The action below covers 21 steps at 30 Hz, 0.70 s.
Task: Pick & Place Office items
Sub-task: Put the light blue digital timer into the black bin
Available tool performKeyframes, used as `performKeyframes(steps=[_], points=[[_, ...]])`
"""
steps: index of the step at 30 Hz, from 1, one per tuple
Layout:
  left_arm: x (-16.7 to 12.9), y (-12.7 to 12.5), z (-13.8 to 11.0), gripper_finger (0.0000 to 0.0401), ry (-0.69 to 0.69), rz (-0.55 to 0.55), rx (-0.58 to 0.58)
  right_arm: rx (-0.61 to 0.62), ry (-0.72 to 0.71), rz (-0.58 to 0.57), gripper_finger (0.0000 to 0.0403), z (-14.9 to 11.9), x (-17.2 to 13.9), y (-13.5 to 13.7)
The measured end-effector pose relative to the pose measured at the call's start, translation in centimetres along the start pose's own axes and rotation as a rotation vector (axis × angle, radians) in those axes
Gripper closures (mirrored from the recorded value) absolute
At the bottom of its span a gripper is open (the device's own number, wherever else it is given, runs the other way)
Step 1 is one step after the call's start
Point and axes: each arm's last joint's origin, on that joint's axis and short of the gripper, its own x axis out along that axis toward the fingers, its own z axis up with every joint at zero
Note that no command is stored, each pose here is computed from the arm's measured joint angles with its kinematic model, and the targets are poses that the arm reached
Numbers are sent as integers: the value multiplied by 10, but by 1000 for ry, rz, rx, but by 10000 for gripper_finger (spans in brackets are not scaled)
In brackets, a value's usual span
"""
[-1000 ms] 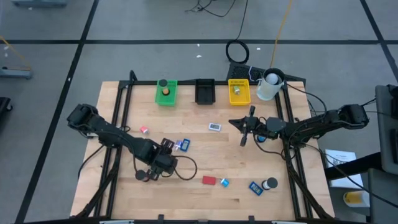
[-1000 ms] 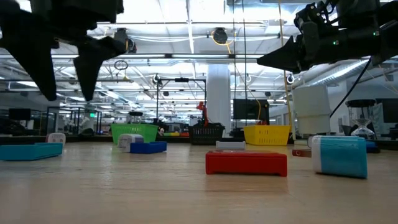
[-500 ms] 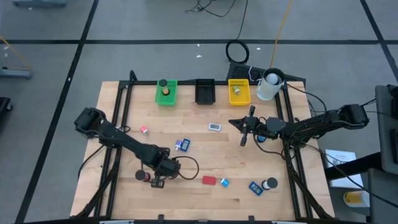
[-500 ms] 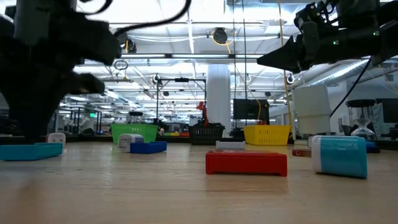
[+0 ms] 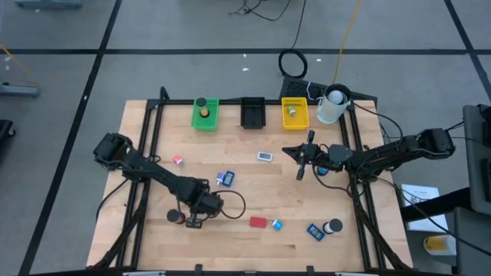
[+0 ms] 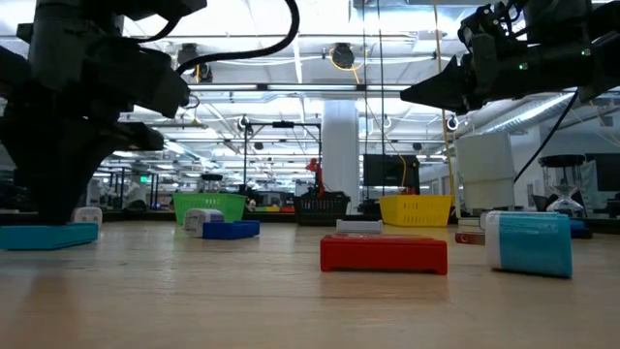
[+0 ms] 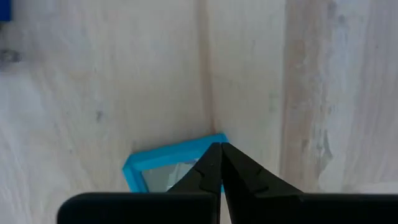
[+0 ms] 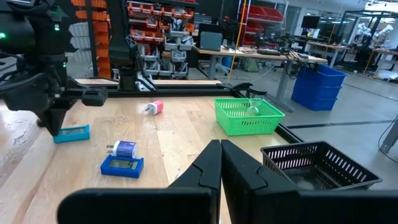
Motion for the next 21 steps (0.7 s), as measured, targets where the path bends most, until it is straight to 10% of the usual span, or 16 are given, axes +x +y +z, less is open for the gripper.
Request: performKeyframes(steps=[21], points=[[-1,-12,-8,381,25,18,-5,0,0,0,403,0,0,0]])
